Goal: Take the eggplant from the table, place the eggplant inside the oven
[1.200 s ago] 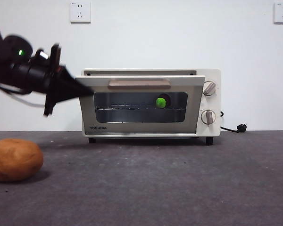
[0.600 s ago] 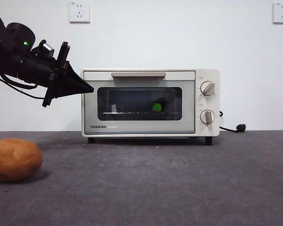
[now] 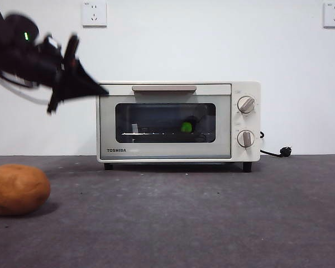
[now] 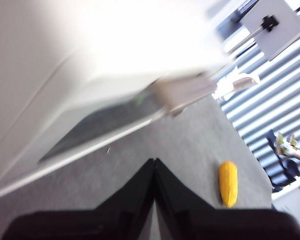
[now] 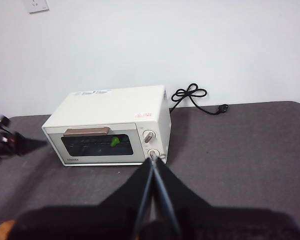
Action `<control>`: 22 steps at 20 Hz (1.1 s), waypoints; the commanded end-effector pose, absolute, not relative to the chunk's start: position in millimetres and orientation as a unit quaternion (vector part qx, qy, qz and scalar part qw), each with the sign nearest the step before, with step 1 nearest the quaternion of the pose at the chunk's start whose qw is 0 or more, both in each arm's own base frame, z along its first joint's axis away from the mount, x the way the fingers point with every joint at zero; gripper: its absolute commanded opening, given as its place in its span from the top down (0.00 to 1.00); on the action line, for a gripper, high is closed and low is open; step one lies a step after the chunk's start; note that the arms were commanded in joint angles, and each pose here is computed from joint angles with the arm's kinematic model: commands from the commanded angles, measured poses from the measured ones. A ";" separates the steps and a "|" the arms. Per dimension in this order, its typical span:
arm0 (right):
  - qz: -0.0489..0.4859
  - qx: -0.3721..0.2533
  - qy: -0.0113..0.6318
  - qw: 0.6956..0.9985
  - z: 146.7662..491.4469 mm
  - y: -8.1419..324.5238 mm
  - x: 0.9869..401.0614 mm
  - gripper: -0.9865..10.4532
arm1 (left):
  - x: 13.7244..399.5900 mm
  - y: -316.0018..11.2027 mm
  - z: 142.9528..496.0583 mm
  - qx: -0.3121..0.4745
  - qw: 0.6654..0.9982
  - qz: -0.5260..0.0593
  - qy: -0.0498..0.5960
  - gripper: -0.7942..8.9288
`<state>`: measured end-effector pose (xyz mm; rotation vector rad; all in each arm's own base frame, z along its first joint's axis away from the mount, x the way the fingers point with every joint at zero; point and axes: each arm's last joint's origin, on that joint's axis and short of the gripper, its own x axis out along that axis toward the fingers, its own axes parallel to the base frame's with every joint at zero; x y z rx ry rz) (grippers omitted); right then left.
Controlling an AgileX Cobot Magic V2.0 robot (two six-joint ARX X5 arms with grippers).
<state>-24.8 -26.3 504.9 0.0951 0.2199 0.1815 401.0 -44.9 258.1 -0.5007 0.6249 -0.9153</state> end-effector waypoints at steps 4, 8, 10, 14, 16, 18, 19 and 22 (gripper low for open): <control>0.088 0.047 0.121 0.988 501.8 -26.9 -25.8 0.91 | 356.4 -41.6 335.3 -0.184 0.877 -0.388 0.216 0.92; 0.088 0.047 0.121 0.988 501.8 -26.9 -25.8 0.91 | 310.0 -35.7 383.5 -0.147 0.918 -0.328 0.166 0.92; 0.088 0.047 0.122 0.988 501.8 -26.8 -25.7 0.91 | 285.1 -32.4 403.1 -0.130 0.935 -0.297 0.143 0.92; 0.088 0.047 0.122 0.988 501.8 -26.7 -25.5 0.91 | 230.9 -26.2 435.3 -0.097 0.960 -0.247 0.096 0.92; 0.088 0.047 0.122 0.988 501.8 -26.7 -25.5 0.91 | 205.9 -22.9 446.3 -0.086 0.970 -0.215 0.075 0.92; 0.088 0.047 0.122 0.988 501.8 -26.7 -25.5 0.91 | 181.7 -19.8 454.4 -0.076 0.978 -0.186 0.059 0.92; 0.088 0.047 0.122 0.988 501.8 -26.7 -25.5 0.91 | 169.2 -18.4 457.5 -0.075 0.980 -0.175 0.053 0.92; 0.088 0.047 0.122 0.988 501.8 -26.7 -25.5 0.91 | 138.2 -15.7 463.6 -0.065 0.984 -0.159 0.037 0.92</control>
